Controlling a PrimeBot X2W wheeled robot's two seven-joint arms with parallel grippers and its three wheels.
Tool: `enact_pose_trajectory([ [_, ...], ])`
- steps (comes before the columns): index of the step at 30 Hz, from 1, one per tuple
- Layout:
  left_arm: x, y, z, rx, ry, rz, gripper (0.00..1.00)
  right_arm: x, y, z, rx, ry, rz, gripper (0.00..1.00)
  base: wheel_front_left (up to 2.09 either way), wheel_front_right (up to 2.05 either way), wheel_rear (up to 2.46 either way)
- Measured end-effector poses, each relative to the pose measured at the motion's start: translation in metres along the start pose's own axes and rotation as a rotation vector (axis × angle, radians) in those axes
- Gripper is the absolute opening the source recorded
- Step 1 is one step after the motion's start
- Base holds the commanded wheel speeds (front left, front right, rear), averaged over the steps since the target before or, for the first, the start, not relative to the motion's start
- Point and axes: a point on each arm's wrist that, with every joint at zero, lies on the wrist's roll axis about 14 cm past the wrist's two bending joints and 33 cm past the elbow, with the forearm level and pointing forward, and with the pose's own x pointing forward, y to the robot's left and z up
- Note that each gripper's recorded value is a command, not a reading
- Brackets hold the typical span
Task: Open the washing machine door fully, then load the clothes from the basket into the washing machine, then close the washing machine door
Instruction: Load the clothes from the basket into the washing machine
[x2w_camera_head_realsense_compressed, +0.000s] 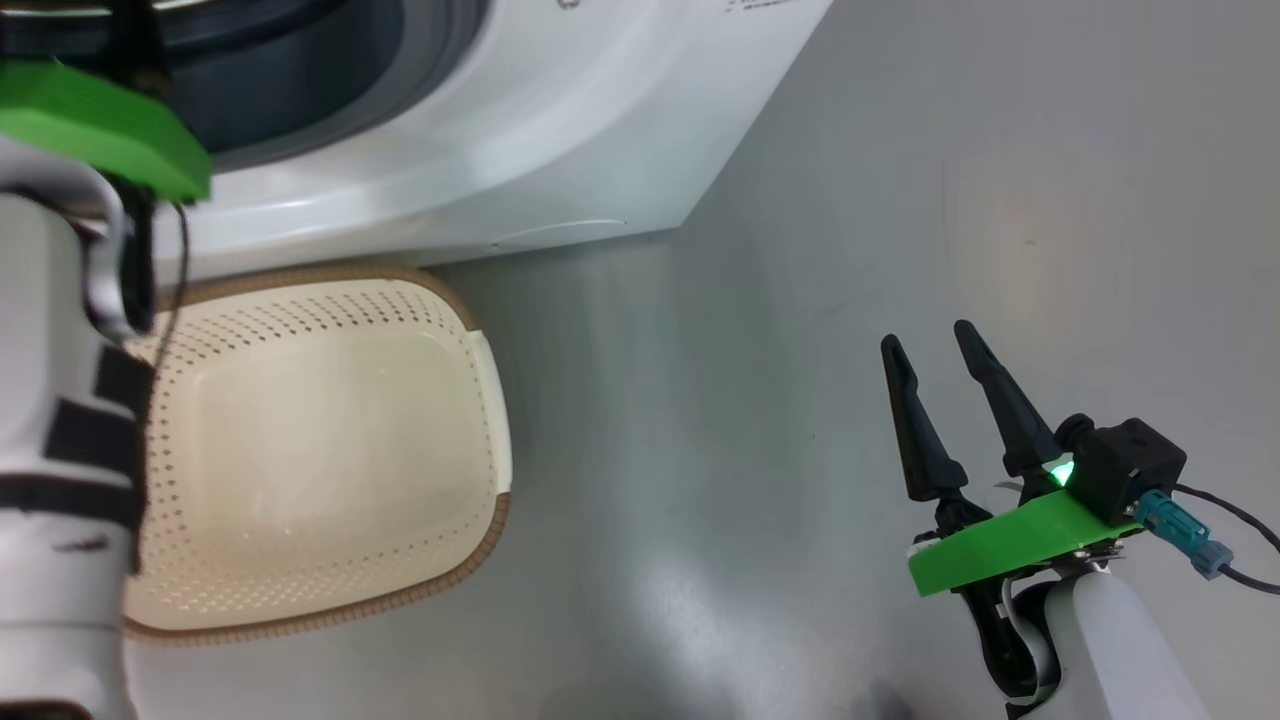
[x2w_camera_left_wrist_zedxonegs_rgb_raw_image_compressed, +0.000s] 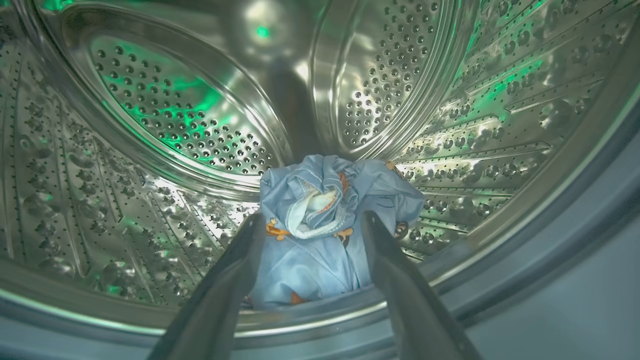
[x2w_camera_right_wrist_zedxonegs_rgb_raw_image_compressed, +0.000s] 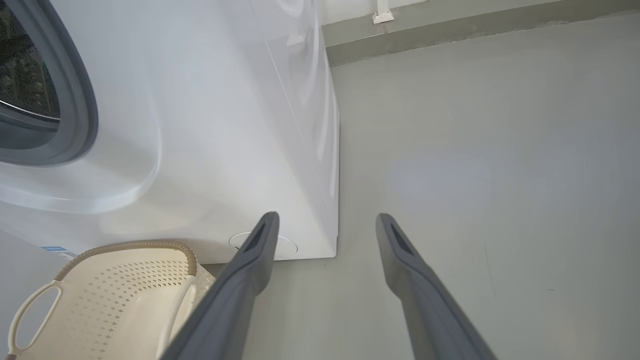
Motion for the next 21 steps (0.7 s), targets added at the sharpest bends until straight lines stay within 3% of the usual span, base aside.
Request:
enact_pose_trajectory([
  [7, -0.034, 0.001, 0.011, -0.044, -0.040, 0.033, 1.00, -0.003, 0.008, 0.012, 0.004, -0.027, 0.020, 1.00, 0.00, 0.00, 0.00],
  [21, -0.140, 0.006, 0.048, -0.118, -0.116, 0.111, 1.00, -0.048, 0.019, 0.040, -0.006, -0.083, 0.030, 1.00, 0.00, 0.00, 0.00],
])
